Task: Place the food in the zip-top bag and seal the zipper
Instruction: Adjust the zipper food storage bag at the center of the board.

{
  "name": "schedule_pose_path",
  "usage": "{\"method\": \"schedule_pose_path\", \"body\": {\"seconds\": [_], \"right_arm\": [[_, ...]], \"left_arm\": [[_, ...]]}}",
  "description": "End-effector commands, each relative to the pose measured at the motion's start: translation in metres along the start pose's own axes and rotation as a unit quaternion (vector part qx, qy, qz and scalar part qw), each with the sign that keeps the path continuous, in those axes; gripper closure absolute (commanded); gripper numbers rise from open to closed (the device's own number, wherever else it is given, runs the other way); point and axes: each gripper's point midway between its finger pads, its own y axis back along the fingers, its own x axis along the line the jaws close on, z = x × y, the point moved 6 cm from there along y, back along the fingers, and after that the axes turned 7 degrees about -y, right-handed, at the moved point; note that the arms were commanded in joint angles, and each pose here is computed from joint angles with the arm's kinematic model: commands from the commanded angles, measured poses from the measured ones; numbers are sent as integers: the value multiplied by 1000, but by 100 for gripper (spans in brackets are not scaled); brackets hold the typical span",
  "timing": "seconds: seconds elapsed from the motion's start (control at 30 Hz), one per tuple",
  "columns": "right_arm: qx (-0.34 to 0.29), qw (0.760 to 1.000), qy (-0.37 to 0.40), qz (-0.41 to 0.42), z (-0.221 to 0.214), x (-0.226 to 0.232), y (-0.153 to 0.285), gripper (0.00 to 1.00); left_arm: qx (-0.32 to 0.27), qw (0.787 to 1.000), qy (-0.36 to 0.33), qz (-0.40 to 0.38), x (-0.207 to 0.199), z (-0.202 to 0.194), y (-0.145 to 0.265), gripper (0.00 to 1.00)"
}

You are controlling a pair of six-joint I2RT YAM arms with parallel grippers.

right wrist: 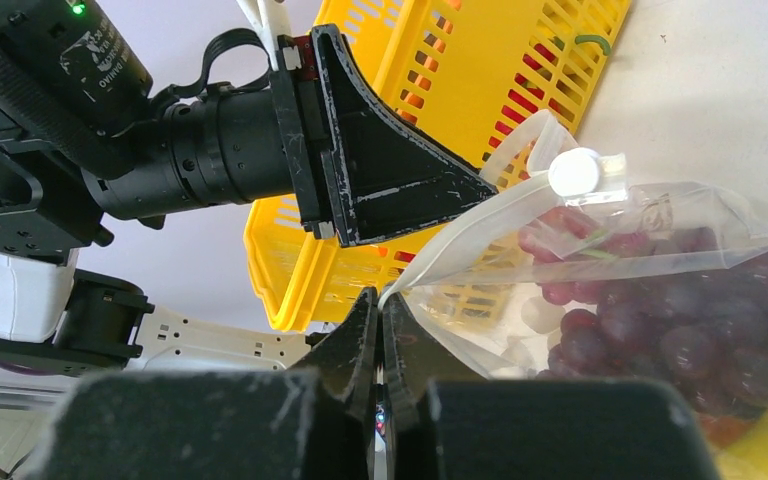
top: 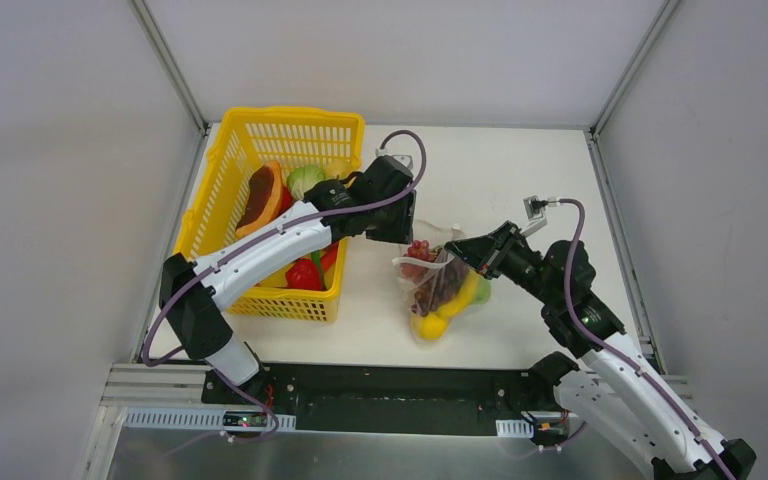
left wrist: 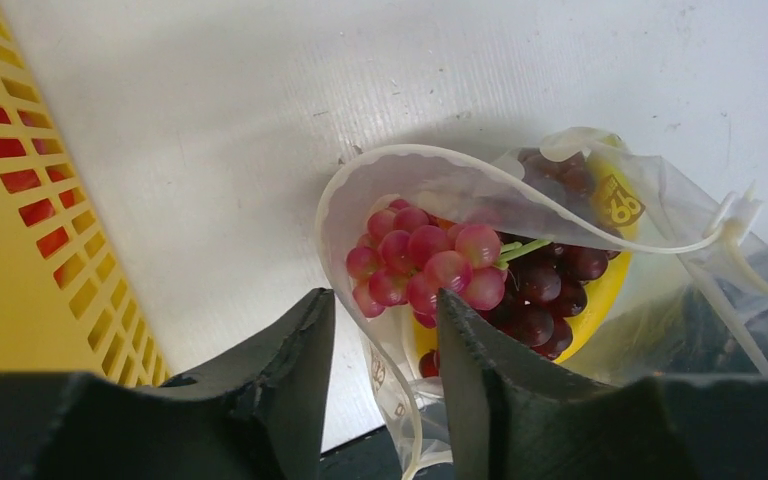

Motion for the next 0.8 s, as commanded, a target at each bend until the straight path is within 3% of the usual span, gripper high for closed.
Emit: {"method": "schedule_pose_path", "body": {"seconds": [0.0, 0.13, 0.33, 0.57, 0.77], "right_arm": [[-25, 997, 25, 65, 10, 28, 5, 100], [-26, 997, 25, 66, 11, 29, 5, 100], [-30, 997, 27, 69, 12, 31, 7, 100], [-31, 997, 25, 67, 11, 30, 8, 100], [-37, 997, 26, 64, 12, 30, 9, 100]], "left_arm": [[-7, 999, -2, -34, -9, -2, 9, 61], [0, 1000, -3, -29, -4, -9, 8, 67], [16, 999, -2, -30, -3, -18, 3, 64], [9, 999, -9, -47, -7, -15, 7, 100], [-33, 994, -25, -104, -19, 3, 35, 100]]}}
